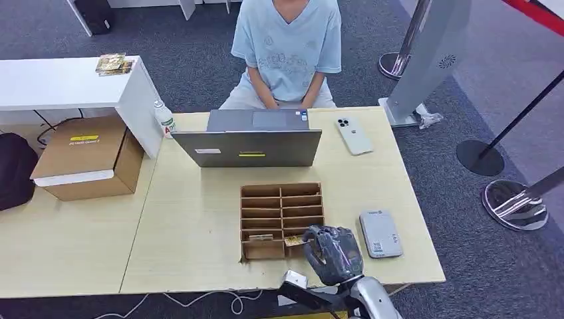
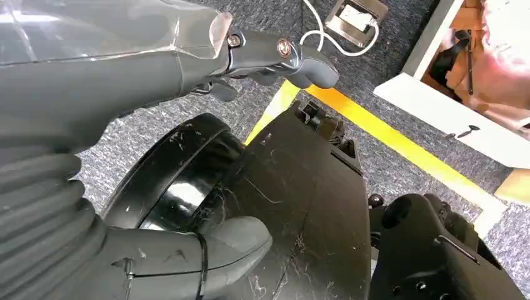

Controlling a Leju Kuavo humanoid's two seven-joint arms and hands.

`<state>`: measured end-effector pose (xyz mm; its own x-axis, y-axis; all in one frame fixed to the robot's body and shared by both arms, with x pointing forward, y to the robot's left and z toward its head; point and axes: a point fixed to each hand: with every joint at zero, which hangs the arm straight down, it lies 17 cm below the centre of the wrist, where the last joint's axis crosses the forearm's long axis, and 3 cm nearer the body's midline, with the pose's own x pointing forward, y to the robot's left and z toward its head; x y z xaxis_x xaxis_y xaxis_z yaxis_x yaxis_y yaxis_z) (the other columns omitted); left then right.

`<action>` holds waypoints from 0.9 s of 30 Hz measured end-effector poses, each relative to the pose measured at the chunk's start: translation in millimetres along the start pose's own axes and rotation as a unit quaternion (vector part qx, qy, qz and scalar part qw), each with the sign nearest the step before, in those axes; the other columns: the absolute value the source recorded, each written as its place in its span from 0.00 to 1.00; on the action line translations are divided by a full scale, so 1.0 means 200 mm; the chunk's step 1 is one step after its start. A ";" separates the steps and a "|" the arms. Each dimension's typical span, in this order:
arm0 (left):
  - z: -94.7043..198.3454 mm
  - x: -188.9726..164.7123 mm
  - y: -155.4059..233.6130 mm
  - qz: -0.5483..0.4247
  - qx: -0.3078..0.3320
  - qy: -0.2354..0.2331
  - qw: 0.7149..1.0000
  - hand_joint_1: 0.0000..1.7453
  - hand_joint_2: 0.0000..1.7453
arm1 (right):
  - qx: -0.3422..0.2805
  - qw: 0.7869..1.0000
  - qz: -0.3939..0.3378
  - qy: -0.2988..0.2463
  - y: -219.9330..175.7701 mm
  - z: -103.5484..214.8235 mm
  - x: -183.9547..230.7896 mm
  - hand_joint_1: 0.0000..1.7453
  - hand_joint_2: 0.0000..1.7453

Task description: Pass the card to the sensor for recognition and then transmit it.

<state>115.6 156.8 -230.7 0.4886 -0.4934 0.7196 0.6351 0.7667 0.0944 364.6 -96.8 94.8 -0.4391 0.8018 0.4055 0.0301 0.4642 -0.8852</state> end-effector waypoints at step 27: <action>0.05 -0.05 0.06 0.009 -0.006 -0.007 1.000 0.00 1.00 | -0.053 0.975 -0.214 0.024 -0.32 0.18 -0.15 1.00 1.00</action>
<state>113.3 175.3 -230.2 0.4919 -0.4742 0.7302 0.6338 0.7700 0.0731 343.5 -164.6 131.8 -0.3895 0.5420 0.7447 -0.0526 0.7941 -0.6055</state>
